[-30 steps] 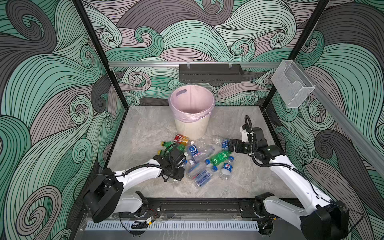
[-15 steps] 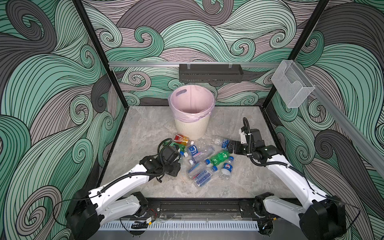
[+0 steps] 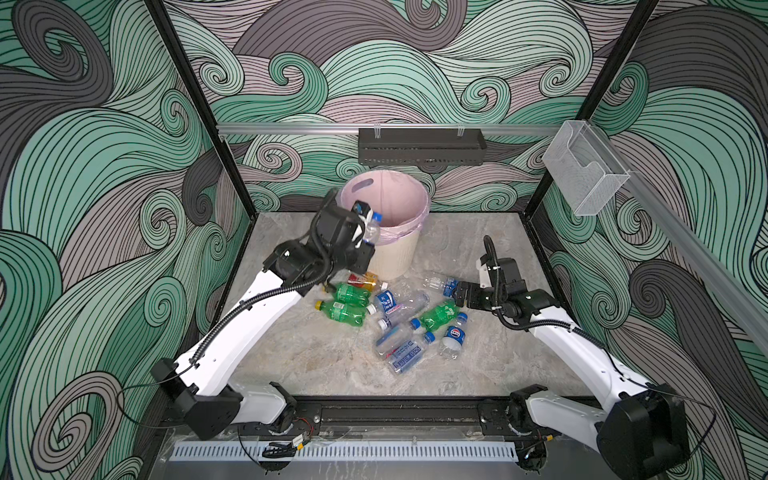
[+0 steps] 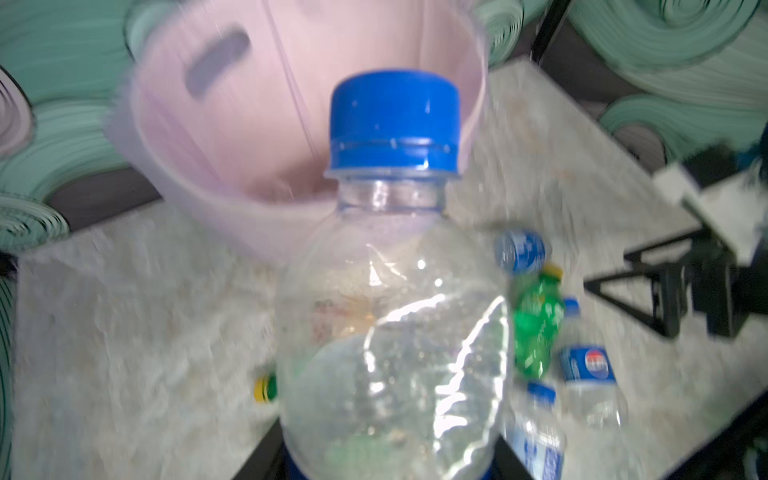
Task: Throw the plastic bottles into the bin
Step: 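Lift the clear bottle over the bin and open the left gripper, then withdraw the left gripper to the pile while the right gripper lowers onto a clear bottle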
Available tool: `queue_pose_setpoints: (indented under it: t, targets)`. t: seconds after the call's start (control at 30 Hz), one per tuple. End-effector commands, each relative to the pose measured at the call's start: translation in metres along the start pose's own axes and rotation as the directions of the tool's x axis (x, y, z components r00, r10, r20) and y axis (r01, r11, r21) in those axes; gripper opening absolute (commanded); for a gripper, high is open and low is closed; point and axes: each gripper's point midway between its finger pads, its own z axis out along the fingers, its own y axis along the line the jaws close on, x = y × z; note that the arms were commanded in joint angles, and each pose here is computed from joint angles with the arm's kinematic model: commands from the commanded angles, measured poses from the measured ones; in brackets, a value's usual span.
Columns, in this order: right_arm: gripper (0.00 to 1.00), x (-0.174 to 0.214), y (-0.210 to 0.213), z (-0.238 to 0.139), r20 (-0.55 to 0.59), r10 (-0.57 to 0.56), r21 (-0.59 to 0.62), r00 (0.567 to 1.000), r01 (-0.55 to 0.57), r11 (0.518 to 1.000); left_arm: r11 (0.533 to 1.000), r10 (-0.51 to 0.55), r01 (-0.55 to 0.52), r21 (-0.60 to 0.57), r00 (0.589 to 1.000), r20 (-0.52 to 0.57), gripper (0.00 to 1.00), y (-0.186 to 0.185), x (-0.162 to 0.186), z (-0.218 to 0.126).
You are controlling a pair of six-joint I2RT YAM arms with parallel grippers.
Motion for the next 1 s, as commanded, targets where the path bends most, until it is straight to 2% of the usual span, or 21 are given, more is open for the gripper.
queue_pose_setpoints:
  t: [0.0,0.07,0.1,0.17,0.3,0.4,0.73,0.9,0.97]
  targets:
    - [0.99,0.001,0.003,-0.002,-0.002,0.038,-0.024,0.999,-0.038,0.999,0.998,0.008,-0.011,0.068,0.999,0.047,0.54,0.012,-0.049,0.017]
    - [0.99,0.005,0.004,-0.003,-0.006,0.048,-0.036,0.999,-0.048,0.998,0.996,-0.039,0.031,0.088,0.995,0.097,0.80,0.024,-0.082,0.025]
    - [0.99,0.007,0.005,-0.004,-0.007,0.052,-0.042,0.999,-0.053,0.998,0.995,-0.044,0.033,0.097,0.993,0.110,0.87,0.027,-0.093,0.030]
    - [0.99,0.009,0.005,-0.005,-0.006,0.056,-0.049,0.998,-0.056,0.997,0.996,-0.050,0.040,0.083,0.992,0.118,0.92,0.033,-0.103,0.037]
    - [0.99,0.016,0.005,-0.009,-0.017,0.043,-0.057,0.999,-0.044,0.997,0.996,-0.053,0.043,0.072,0.988,0.142,0.93,0.035,-0.099,0.032]
    - [0.99,0.020,0.006,-0.009,-0.046,0.021,-0.061,0.999,-0.024,0.998,0.998,-0.059,0.053,0.038,0.984,0.170,0.98,0.042,-0.080,0.021]
    - [0.97,0.039,0.008,-0.010,-0.168,-0.007,-0.044,0.986,0.000,0.999,0.987,-0.076,0.078,-0.141,0.997,0.024,0.99,0.077,0.040,-0.020]
    - [0.96,0.059,0.009,-0.005,-0.239,0.017,-0.022,0.971,-0.023,0.999,0.974,-0.123,0.116,-0.195,0.992,-0.028,0.99,0.086,0.093,-0.029]
    - [0.94,0.067,0.006,-0.003,-0.260,0.052,0.027,0.964,-0.046,0.999,0.970,-0.146,0.135,-0.204,0.989,-0.036,0.99,0.087,0.108,-0.030]
